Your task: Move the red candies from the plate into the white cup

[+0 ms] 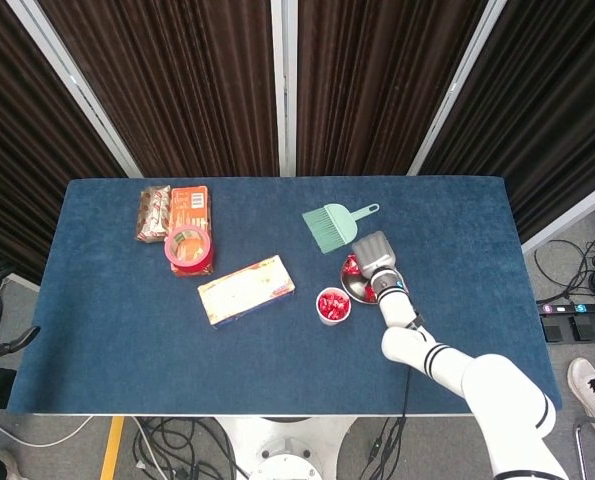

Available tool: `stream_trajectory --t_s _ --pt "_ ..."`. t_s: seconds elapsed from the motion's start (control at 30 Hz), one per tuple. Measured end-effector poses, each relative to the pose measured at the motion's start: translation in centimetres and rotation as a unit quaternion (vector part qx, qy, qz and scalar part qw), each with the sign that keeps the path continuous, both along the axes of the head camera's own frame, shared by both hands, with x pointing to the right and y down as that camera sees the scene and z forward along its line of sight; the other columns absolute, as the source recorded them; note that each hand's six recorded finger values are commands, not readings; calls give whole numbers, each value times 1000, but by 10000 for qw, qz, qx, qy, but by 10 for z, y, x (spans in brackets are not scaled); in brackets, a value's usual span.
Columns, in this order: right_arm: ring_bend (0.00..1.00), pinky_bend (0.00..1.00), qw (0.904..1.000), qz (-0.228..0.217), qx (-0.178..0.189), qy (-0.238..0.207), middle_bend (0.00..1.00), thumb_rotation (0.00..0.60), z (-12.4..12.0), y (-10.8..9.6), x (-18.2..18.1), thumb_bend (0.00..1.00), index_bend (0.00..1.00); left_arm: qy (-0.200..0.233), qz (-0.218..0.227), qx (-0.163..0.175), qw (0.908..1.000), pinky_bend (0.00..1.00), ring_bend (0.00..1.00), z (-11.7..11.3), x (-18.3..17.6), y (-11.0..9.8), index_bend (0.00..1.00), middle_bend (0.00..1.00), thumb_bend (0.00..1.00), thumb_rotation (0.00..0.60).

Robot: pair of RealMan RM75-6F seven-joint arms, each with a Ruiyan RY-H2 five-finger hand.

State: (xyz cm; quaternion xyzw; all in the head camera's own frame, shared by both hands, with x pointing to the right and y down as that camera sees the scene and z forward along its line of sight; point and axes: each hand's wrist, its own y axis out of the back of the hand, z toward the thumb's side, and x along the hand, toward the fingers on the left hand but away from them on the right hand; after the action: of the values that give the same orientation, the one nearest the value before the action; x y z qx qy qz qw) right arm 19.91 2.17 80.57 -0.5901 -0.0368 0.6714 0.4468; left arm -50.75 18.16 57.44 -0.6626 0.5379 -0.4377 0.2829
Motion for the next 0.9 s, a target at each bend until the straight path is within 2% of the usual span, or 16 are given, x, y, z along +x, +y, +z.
stream_trajectory --t_s 0.53,0.73,0.9 --pt "1000 1000 9987 42 285 -415 1000 600 -29 -1 -2 249 601 13 16 35 10000 203 99 -2 2 1 166 155 91 158" --pt "1000 1000 9952 -43 486 -843 1000 600 -60 0 -17 248 601 6 20 6 10000 203 99 -1 3 2 166 156 91 163" --pt "1000 1000 9882 -277 622 -1369 1000 600 -97 11 -37 238 600 11 23 0 10000 203 99 0 5 2 166 155 90 162"
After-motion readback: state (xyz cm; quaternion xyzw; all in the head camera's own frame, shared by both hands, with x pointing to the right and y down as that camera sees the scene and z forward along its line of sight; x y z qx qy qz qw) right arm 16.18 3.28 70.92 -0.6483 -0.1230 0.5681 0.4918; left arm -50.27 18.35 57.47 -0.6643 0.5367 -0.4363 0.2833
